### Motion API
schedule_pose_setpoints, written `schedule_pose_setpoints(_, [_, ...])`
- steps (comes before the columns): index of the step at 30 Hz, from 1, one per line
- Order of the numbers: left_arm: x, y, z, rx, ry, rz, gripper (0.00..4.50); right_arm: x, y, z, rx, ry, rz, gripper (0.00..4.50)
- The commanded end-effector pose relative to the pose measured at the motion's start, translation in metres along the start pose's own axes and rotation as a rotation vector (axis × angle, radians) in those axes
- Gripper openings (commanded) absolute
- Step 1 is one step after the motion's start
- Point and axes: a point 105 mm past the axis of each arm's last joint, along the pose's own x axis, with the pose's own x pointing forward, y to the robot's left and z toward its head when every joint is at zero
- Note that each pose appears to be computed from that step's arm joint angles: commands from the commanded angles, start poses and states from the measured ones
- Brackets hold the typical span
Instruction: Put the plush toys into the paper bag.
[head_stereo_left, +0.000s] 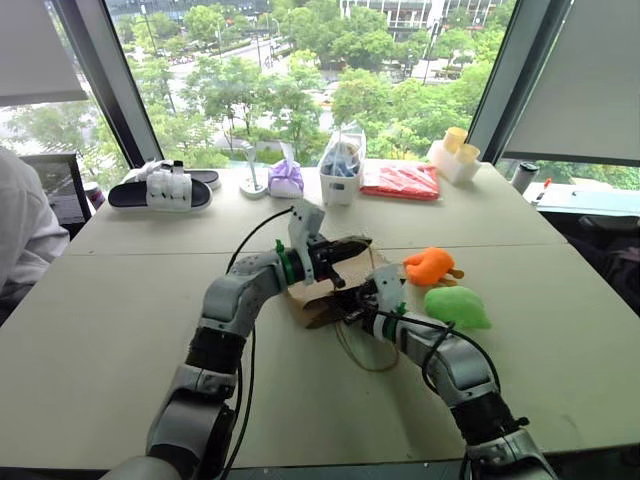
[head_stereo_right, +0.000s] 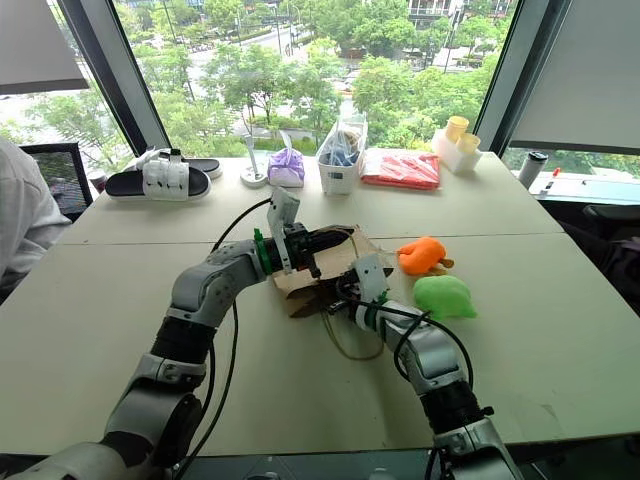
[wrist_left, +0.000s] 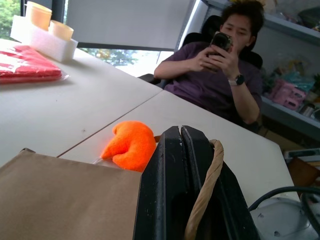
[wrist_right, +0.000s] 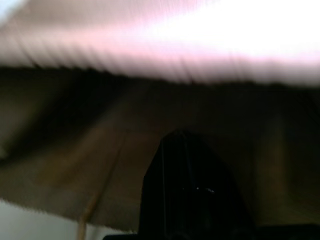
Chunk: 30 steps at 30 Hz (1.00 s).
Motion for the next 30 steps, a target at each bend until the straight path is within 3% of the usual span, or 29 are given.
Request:
schedule_pose_setpoints(1, [0.002,-0.007,0.037,0.041,-0.093,-0.016,0.02,0.007,0.008,-0.001,-0.035,-0.010,0.015,0.00])
schedule_pose_setpoints(7, [0.009,-0.021,0.066,0.047,-0.165,-0.044,0.02,0.009,0.016,-0.010,-0.077,-0.001,0.012,0.00])
schedule_pose_setpoints(20, [0.002,-0.084,0.059,0.039,-0.112,-0.328,0.02,0.012,0.021,-0.012,-0.132,0.021,0.016,0.00])
schedule_pose_setpoints(25, [-0.001,-0.084,0.065,-0.004,-0.134,-0.343,0.02,0.012,0.020,-0.013,-0.130,0.027,0.020,0.00])
schedule_pose_setpoints(30, [0.004,-0.060,0.058,0.028,-0.116,-0.218,0.02,0.009,0.019,-0.003,-0.126,-0.019,0.023,0.00])
